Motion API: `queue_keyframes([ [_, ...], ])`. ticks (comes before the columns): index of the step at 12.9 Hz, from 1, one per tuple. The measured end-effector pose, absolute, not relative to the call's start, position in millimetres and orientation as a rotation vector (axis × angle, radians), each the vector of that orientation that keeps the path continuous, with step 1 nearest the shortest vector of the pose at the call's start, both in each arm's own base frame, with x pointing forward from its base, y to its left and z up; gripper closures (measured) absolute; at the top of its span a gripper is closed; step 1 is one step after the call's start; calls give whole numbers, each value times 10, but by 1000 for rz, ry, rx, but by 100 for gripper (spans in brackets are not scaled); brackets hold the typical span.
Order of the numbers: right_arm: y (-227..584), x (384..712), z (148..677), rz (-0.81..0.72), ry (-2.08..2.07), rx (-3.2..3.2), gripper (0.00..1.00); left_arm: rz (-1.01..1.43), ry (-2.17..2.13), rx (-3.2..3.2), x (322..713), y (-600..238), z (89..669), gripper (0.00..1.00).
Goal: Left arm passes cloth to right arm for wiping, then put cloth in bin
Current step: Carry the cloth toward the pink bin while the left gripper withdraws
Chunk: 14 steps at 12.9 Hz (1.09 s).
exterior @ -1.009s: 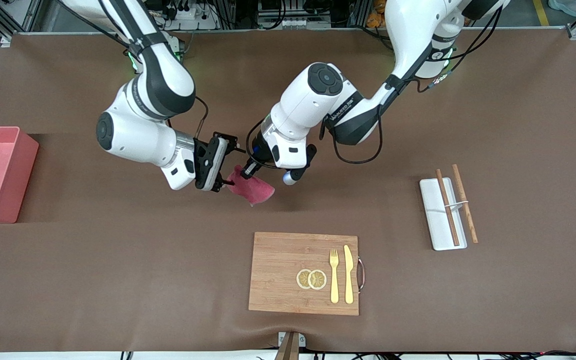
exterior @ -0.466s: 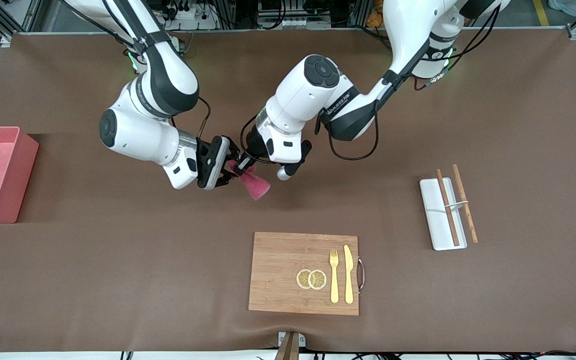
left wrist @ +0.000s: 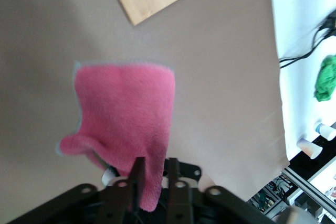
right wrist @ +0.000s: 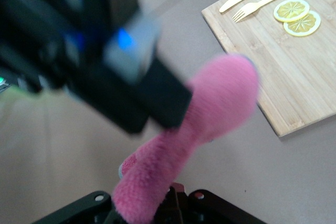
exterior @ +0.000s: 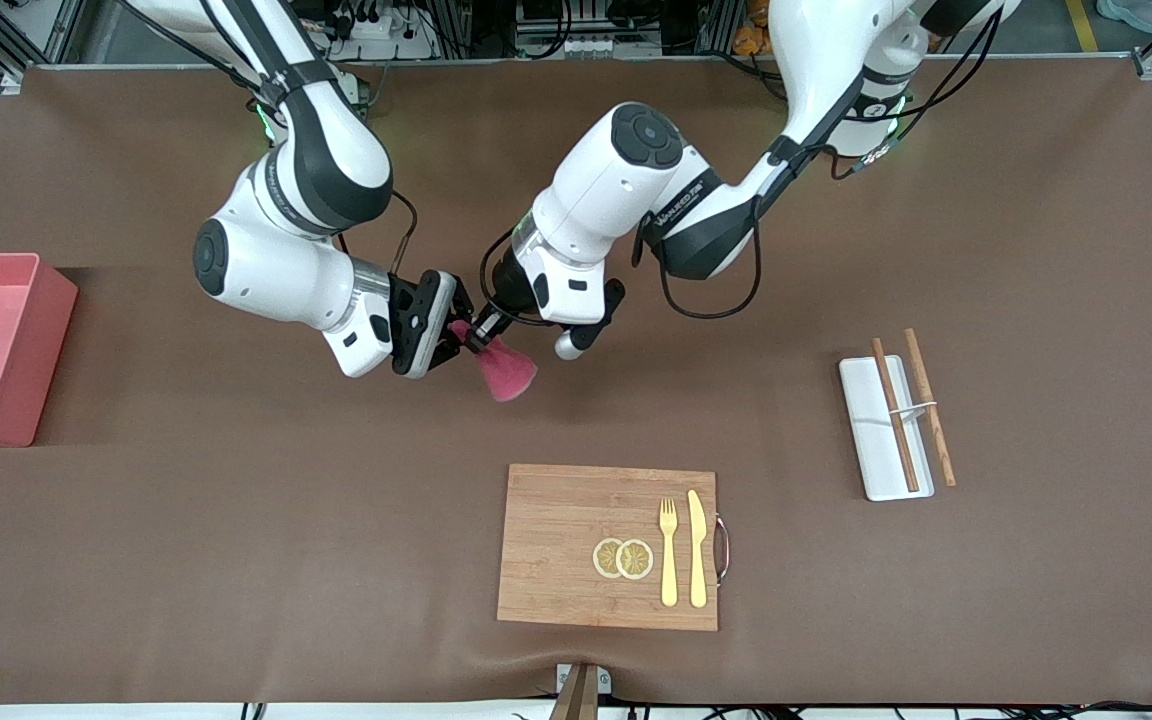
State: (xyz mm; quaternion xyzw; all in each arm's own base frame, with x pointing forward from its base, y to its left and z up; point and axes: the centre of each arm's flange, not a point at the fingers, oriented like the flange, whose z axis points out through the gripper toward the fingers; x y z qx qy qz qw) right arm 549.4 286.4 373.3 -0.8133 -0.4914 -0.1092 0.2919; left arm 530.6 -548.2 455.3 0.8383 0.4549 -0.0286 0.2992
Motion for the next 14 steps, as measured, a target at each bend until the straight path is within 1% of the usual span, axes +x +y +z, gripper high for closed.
queue_keyframes([
  [3, 2556, 5501, 3654, -220, -1262, -2172, 96, 45, 1214, 2345, 5585, -4899, 4993, 32],
  [5, 2226, 5492, 3535, -137, -1224, -2179, 96, 112, 1174, 2474, 5783, -4285, 5337, 10],
  [6, 2010, 5499, 3466, -89, -1213, -2192, 96, 138, 1132, 2549, 5873, -3949, 5478, 0],
  [10, 993, 5530, 3054, 51, -1125, -2312, 96, 163, 870, 2833, 6182, -2603, 5768, 0],
  [12, 418, 5543, 2645, 109, -1023, -2344, 96, 117, 732, 2927, 6272, -1970, 5820, 0],
  [14, -137, 5599, 2225, 130, -973, -2357, 96, 76, 608, 2984, 6320, -1366, 5876, 0],
])
